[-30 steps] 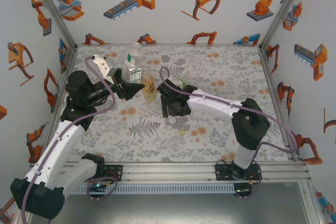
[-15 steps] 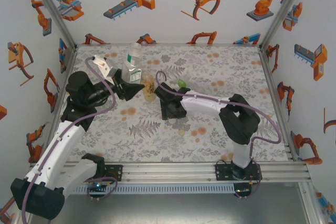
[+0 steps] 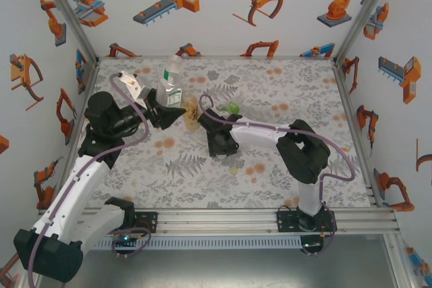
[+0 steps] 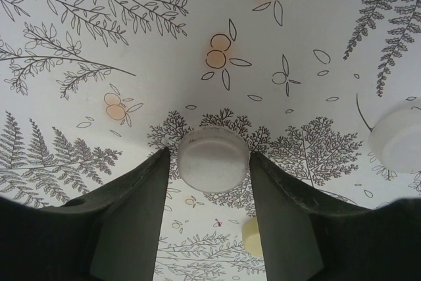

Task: Screw on the bottle caps

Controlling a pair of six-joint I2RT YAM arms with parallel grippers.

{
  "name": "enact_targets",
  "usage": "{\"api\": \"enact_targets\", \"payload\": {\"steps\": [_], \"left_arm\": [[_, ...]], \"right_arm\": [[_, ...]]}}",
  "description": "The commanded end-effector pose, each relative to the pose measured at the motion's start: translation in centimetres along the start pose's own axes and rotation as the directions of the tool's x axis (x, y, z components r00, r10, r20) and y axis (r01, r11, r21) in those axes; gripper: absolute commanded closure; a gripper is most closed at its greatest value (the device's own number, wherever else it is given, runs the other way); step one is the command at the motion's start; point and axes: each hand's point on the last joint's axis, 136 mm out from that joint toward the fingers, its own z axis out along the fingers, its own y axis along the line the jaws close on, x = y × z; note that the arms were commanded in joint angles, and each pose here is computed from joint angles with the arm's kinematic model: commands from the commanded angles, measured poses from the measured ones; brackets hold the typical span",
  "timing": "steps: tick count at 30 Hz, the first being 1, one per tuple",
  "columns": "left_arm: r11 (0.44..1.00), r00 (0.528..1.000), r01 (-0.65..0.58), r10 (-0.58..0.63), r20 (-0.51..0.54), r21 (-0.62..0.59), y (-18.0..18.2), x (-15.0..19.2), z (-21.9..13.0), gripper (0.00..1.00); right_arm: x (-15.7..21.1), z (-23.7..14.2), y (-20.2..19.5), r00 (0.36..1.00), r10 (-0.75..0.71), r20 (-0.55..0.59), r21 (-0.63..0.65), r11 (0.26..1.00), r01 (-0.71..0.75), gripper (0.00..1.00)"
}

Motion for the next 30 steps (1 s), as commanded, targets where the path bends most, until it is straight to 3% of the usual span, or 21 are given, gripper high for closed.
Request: {"api": "enact_targets", "payload": {"steps": [1,20,30], "left_arm": [[1.0,0.999,-0.03,0.03,0.026,-0.004,0.08,-0.52,-0.14,0.75],[1.0,0.999,-0.026,0.026,0.019,-0.003,0.16,-0.26,-0.04,0.75],[0.999,0.999,-0.037,0.037,0.0,0.001,0.1,0.03,0.01,0.76]], "right_arm": [[1.21,0.71,-0.32,0.999,0.009,-0.033,0.017,1.0,-0.008,0.51],[2.0,1.38,-0.24,0.998,0.007,-0.067,0.012,1.0,-0.007,0.55],[1.57,0.64,0.0,0.999,0.009,-0.049,-0.005,1.0,-0.01,0.63]]}}
